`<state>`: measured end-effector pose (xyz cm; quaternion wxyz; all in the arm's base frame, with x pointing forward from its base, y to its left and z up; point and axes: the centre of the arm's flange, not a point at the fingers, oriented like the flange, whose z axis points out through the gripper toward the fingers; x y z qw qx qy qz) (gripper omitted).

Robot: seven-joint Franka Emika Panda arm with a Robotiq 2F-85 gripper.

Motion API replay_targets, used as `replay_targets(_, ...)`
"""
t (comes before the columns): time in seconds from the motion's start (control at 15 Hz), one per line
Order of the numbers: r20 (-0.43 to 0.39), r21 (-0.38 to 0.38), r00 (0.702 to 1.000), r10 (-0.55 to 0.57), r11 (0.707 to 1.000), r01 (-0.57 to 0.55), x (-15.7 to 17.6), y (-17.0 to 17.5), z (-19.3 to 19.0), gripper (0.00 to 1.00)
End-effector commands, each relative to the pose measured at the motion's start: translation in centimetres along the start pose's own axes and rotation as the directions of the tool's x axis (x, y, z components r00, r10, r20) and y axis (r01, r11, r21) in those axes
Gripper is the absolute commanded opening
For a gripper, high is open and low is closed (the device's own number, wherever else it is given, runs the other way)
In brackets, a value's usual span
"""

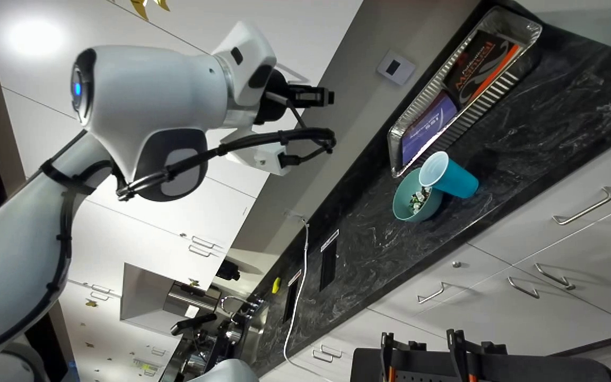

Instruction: Close the right cabinet door

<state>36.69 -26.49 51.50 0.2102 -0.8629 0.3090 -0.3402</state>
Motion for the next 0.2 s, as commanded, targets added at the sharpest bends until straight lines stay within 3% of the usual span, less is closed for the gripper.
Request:
replay_targets(0.0, -0.004, 0.003, 1.0, 0.001, 1.0, -0.001, 0.14, 0.1, -0.8, 0.25)
replay_targets(0.13, -0.006, 0.006, 1.0, -0.003, 1.0, 0.003, 0.14, -0.04, -1.08, 0.27)
